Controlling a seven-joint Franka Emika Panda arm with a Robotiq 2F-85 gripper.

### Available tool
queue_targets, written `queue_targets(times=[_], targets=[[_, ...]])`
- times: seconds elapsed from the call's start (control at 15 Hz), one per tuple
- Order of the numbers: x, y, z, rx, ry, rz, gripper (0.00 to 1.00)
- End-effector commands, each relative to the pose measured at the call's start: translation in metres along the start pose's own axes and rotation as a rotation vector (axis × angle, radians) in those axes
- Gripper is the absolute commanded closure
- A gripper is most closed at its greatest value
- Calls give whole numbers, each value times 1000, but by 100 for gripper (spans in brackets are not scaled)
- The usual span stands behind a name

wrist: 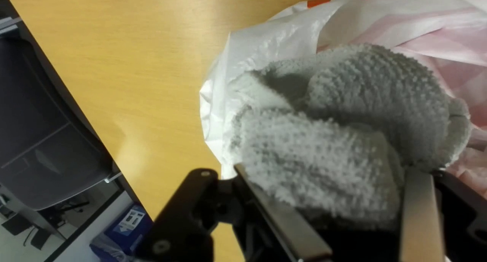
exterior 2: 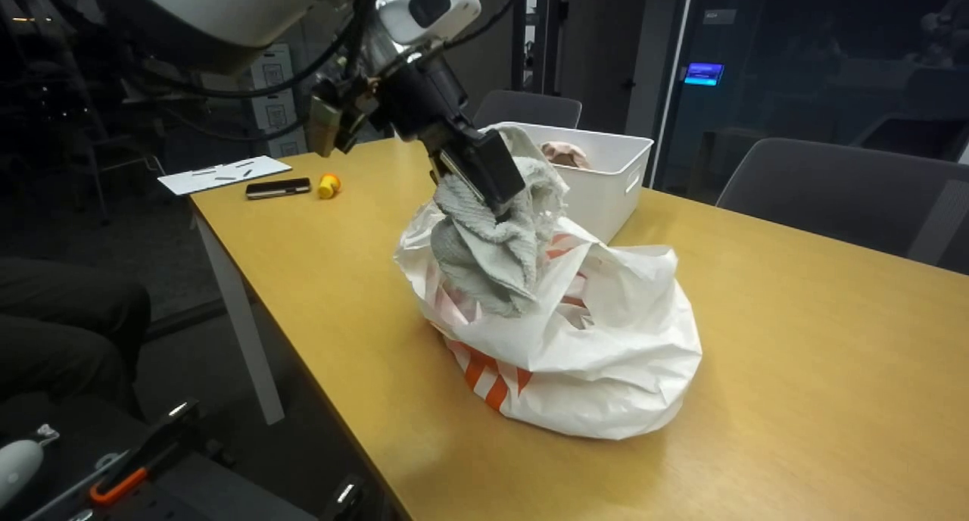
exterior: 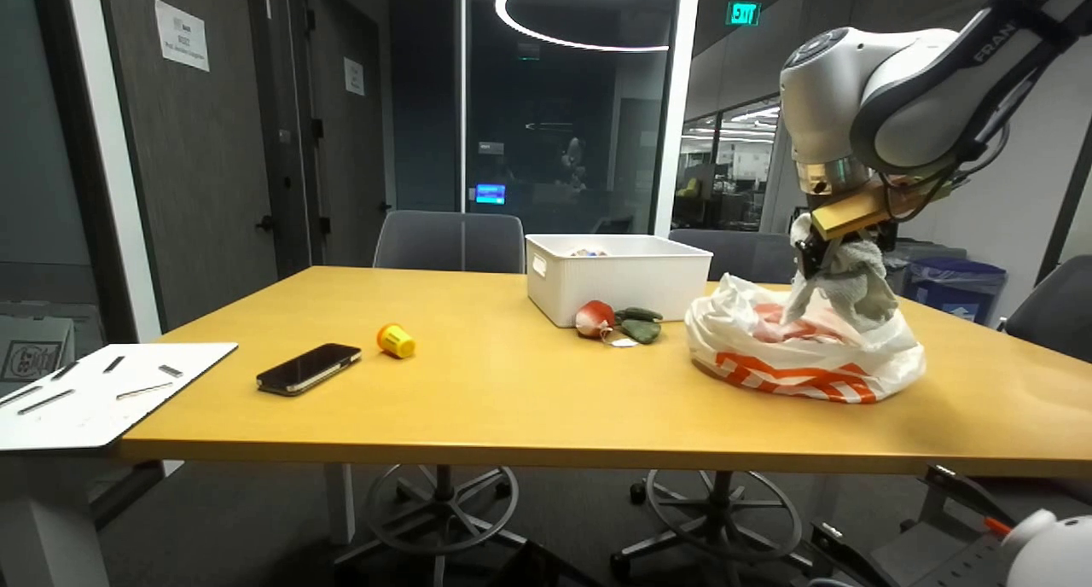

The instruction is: Put the towel and radish in the plastic bag.

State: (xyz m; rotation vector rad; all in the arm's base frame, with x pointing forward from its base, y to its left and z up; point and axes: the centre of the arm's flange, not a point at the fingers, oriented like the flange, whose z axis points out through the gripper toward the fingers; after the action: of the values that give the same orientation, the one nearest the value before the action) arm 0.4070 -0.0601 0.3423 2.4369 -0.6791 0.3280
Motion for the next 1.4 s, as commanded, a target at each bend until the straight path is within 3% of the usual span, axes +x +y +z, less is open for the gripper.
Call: queue_targets(times=[0.0, 0.33, 0.6, 0.8, 1.07, 1.27, 1.33], targets=[[28, -30, -8, -36, 62, -24, 100], [44, -62, -12, -1, 93, -94, 100], [38, -92, 30, 107, 8, -97, 100], [22, -102, 68, 129, -49, -100, 100], [4, -89, 93, 71, -100, -6, 100], [1, -86, 104, 87, -154, 74, 100], [0, -88, 106, 114, -166, 85, 74]])
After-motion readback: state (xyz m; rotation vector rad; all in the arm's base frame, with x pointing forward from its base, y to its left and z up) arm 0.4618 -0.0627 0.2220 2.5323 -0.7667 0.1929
